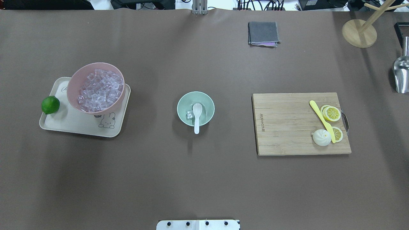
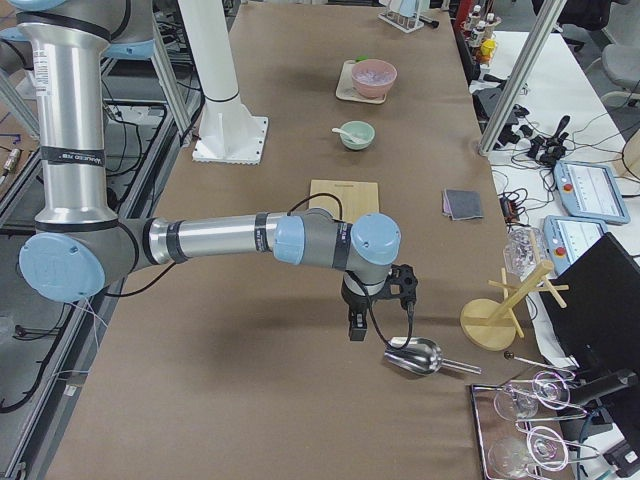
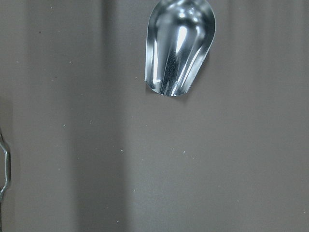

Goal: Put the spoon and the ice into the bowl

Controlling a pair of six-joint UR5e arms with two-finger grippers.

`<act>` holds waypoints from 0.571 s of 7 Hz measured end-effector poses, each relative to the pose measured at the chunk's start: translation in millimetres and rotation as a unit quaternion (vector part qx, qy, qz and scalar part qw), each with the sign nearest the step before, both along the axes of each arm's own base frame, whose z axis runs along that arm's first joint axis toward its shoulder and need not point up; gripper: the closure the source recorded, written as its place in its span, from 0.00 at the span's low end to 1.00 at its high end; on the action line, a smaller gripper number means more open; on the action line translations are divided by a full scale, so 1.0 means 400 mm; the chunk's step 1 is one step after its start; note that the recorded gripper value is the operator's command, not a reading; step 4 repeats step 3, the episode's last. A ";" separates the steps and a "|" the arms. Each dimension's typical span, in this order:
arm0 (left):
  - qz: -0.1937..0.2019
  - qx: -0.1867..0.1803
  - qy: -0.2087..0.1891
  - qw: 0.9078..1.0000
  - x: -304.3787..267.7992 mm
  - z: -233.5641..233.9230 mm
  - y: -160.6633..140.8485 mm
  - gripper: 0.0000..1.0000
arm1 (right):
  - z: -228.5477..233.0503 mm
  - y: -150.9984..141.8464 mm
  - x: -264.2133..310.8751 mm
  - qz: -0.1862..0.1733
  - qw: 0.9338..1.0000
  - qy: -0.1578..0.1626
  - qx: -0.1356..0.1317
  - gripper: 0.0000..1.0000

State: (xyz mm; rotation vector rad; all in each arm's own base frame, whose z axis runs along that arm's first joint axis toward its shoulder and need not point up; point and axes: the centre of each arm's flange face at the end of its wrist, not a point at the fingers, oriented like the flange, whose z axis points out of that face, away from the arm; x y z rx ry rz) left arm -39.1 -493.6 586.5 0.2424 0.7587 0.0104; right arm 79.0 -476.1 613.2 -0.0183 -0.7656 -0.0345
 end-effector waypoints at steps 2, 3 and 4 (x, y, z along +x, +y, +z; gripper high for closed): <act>0.000 -0.001 0.000 1.000 -0.002 -0.008 -0.003 0.02 | -0.005 -0.004 -0.001 0.000 1.000 -0.003 0.002 0.00; 0.000 -0.001 0.001 1.000 -0.003 -0.010 -0.003 0.02 | -0.009 -0.007 -0.001 0.000 1.000 -0.003 0.004 0.00; 0.000 -0.001 0.001 1.000 -0.003 -0.010 -0.003 0.02 | -0.009 -0.007 -0.001 0.000 1.000 -0.003 0.004 0.00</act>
